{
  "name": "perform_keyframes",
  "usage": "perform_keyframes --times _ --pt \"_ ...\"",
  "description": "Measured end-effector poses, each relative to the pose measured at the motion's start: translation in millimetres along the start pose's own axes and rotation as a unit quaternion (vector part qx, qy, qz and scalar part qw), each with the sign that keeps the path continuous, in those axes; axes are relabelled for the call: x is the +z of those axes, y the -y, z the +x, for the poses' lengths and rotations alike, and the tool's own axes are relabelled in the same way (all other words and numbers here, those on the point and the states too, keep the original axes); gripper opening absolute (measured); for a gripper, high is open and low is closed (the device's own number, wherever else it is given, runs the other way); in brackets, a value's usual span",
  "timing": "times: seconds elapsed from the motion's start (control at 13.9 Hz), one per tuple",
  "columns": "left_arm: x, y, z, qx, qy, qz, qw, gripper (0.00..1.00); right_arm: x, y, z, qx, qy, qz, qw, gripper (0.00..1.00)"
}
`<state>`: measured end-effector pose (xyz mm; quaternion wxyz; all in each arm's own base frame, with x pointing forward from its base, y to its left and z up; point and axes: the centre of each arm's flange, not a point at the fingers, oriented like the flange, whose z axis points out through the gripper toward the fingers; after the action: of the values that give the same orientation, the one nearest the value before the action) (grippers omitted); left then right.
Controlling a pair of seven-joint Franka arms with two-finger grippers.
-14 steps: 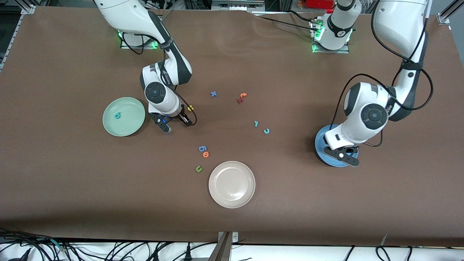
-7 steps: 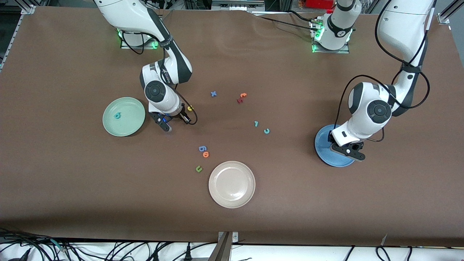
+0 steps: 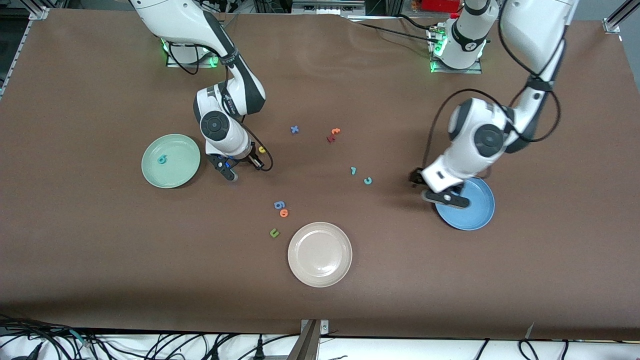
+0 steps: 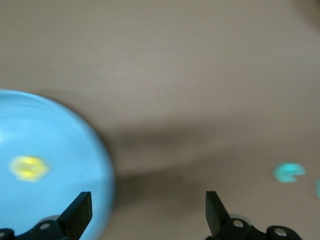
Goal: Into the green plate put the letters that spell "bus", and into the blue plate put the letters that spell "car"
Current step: 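Place the yellow 2 on the green plate while the left gripper reaches teal c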
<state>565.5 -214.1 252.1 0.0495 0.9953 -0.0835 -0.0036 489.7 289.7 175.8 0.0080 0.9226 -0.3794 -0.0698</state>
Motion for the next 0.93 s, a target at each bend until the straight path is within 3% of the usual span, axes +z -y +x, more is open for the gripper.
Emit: perform_keyframes --times 0.14,0.36,0.65,0.93 --pt "2.7 -57.3 -12.0 -0.021 0.003 -0.005 1.0 1.0 -1.0 0.2 -0.1 0.0 0.0 0.001 1.0 0.27" --pt "8.1 -103.9 -16.3 -0.038 0.003 -0.009 0.999 1.0 -0.9 0.1 -0.2 -0.001 0.0 0.0 1.0 0.27" --pt "43.7 -110.7 -3.1 -0.057 0.02 -0.012 0.998 1.0 -2.8 -0.8 0.9 -0.001 0.002 -0.004 1.0 0.27" --pt "66.6 -125.2 1.3 -0.077 0.03 -0.014 0.996 1.0 -59.6 -10.3 39.5 -0.022 0.025 -0.036 0.999 0.27"
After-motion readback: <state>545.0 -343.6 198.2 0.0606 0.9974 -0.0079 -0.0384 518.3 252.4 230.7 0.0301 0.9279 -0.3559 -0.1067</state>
